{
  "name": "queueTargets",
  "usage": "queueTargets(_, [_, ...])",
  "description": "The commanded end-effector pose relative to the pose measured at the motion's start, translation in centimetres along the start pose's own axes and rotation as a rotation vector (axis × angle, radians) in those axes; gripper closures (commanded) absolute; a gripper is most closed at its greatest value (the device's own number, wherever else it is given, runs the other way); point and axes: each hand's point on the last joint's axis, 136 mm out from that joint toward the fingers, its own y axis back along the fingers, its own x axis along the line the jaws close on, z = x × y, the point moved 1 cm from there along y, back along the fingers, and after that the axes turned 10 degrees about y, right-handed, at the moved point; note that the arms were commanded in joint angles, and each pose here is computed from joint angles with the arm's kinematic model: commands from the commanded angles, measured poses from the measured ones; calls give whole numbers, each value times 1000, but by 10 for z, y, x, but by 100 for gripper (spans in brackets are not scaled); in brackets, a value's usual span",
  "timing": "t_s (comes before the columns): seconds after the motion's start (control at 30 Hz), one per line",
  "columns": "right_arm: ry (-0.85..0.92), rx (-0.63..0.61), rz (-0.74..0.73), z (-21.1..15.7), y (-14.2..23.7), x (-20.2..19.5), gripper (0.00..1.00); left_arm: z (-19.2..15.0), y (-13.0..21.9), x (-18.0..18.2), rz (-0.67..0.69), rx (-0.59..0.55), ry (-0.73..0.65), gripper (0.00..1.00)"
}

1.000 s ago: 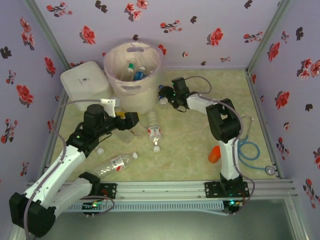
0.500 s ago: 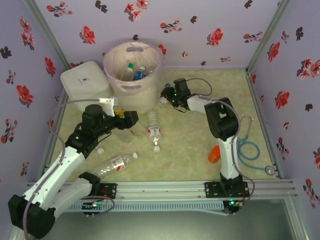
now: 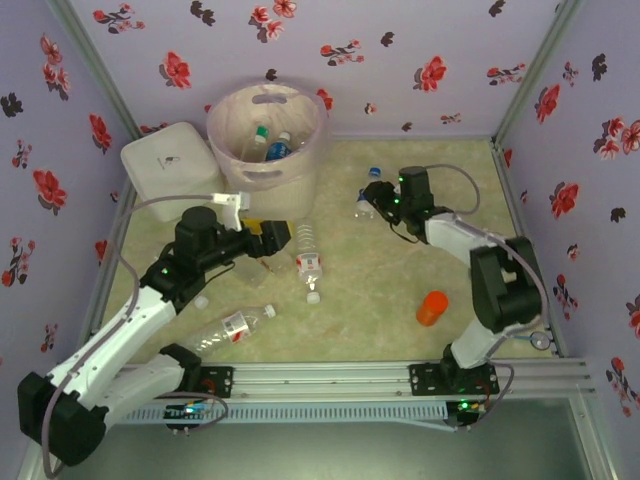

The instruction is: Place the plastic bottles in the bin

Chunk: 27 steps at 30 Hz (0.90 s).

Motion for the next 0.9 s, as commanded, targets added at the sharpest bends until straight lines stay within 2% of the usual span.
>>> queueTargets(0.0, [141, 72, 84, -21, 28, 17, 70, 21, -3, -41, -95, -66, -30, 0])
queueTargets(0.17, [276, 121, 195, -43, 75, 42, 73, 28, -31, -58, -179, -81, 48, 3])
queueTargets(0.3, [377, 112, 266, -60, 108, 54, 74, 18, -61, -67, -147, -38, 12, 2])
queueTargets(0.43, [430, 104, 366, -80, 123, 62, 74, 9, -87, -79, -204, 2, 38, 0])
queueTargets(0.6, [477, 31, 445, -89, 139, 78, 74, -6, -110, -82, -200, 56, 45, 0])
queueTargets(0.87, [505, 27, 526, -97, 146, 102, 74, -31, -135, -80, -173, 131, 58, 11])
